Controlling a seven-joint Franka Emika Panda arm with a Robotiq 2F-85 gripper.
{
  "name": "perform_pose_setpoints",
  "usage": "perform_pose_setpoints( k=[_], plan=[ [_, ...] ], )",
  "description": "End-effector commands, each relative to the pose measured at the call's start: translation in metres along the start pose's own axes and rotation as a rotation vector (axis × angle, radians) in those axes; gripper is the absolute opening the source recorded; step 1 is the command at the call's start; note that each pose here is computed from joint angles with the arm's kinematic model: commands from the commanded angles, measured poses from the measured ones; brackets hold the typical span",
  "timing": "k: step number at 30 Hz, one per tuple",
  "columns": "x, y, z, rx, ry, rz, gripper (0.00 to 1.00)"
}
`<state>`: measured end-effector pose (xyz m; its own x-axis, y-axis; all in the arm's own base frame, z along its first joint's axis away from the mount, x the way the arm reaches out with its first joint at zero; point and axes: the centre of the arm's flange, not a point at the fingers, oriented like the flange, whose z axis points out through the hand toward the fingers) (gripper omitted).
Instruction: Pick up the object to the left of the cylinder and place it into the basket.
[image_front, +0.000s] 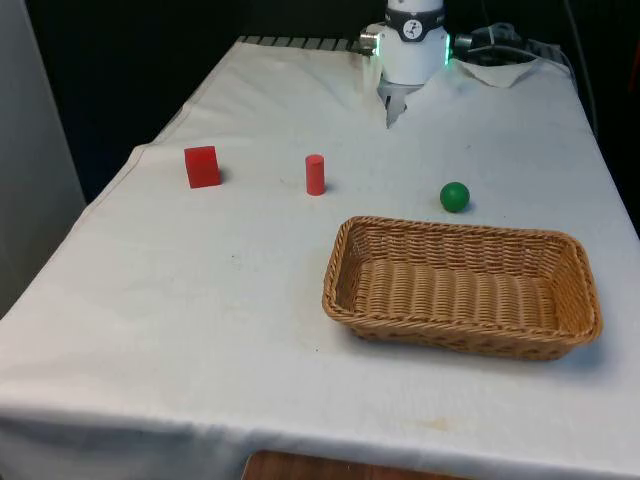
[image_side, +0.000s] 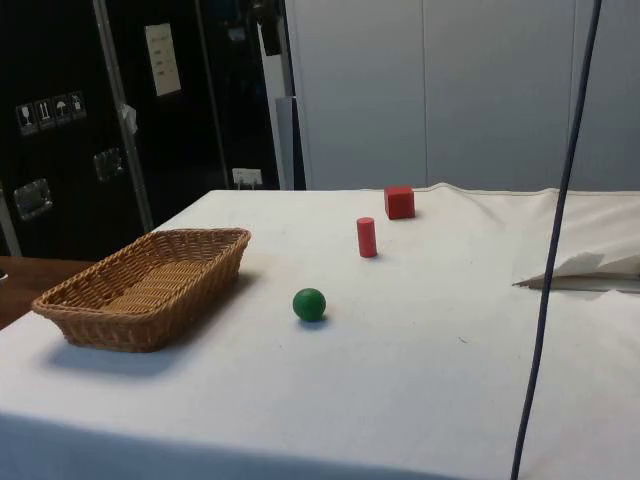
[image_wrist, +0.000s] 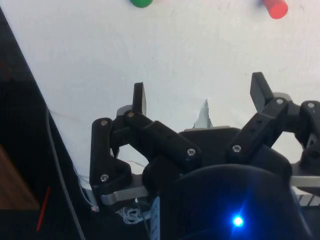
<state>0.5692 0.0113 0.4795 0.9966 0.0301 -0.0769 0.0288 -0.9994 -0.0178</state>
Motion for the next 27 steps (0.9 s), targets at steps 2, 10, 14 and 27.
perform_pose_setpoints(
  k=[2, 10, 14, 27],
  plan=[
    [0.001, -0.004, 0.003, -0.012, 0.015, 0.002, 1.00],
    [-0.002, -0.022, 0.019, -0.029, 0.030, -0.003, 1.00],
    [-0.005, -0.029, 0.028, -0.039, 0.038, -0.005, 1.00],
    [-0.025, -0.053, 0.061, -0.075, 0.066, -0.010, 1.00]
  ],
)
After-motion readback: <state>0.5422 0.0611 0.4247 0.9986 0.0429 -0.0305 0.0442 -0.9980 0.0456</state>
